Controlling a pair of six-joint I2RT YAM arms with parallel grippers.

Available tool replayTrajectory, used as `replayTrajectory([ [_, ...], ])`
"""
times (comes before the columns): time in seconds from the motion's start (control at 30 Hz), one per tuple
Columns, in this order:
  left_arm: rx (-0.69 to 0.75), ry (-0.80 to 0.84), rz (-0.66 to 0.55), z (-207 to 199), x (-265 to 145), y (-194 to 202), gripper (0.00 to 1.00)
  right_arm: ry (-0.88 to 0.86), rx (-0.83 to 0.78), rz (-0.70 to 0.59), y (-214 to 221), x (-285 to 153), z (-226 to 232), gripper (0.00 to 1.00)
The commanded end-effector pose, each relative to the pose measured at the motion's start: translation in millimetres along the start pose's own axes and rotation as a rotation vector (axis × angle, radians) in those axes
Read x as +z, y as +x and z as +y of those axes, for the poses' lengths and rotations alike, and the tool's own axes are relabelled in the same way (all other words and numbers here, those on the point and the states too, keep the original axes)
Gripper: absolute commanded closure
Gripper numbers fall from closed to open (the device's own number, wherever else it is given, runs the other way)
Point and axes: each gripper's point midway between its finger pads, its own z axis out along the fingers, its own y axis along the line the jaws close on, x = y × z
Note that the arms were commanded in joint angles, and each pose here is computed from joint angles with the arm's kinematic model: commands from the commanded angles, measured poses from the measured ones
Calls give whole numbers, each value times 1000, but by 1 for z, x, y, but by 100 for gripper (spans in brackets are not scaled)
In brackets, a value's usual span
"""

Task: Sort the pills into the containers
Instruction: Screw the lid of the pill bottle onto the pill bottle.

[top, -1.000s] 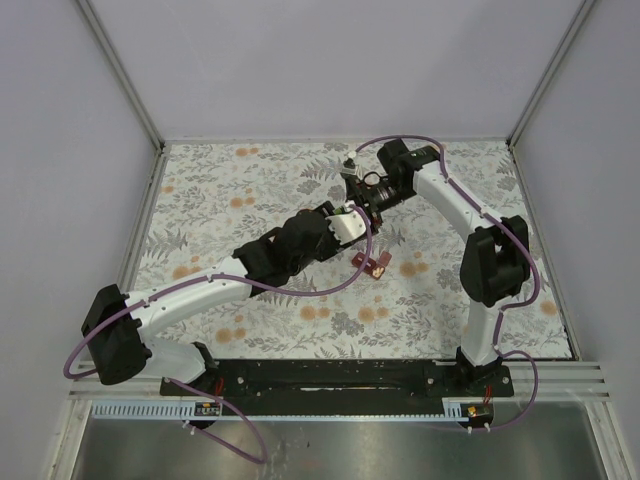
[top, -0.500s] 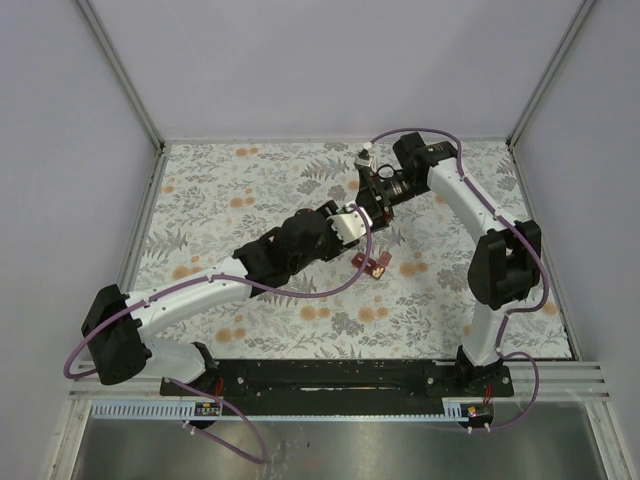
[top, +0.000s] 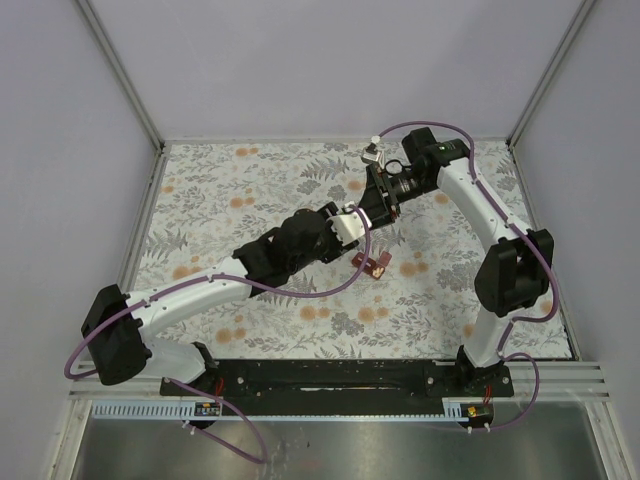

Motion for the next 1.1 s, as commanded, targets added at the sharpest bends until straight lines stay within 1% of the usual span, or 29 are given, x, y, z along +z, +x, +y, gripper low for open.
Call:
replayTrajectory([
  [0.0,-50,-21,-118,12,-8,-31,100,20,-95,-26,-1,-10,23,1],
  [0.43,-75,35,-143,10,-14,-33,100,49,-121,-57,-3,-23,25,0],
  [0.67,-88,98,-155,3,-17,-32,100,62,-154,-61,-1,-30,29,1],
  [0.8,-96,101,-153,4,-17,-31,100,76,-190,-63,2,-35,34,0],
  [0.97,-114,161,-171,-2,-21,-32,100,132,-263,-82,7,-44,38,1],
  [1.07,-144,224,-193,-5,-26,-36,100,198,-360,-88,11,-51,37,1],
])
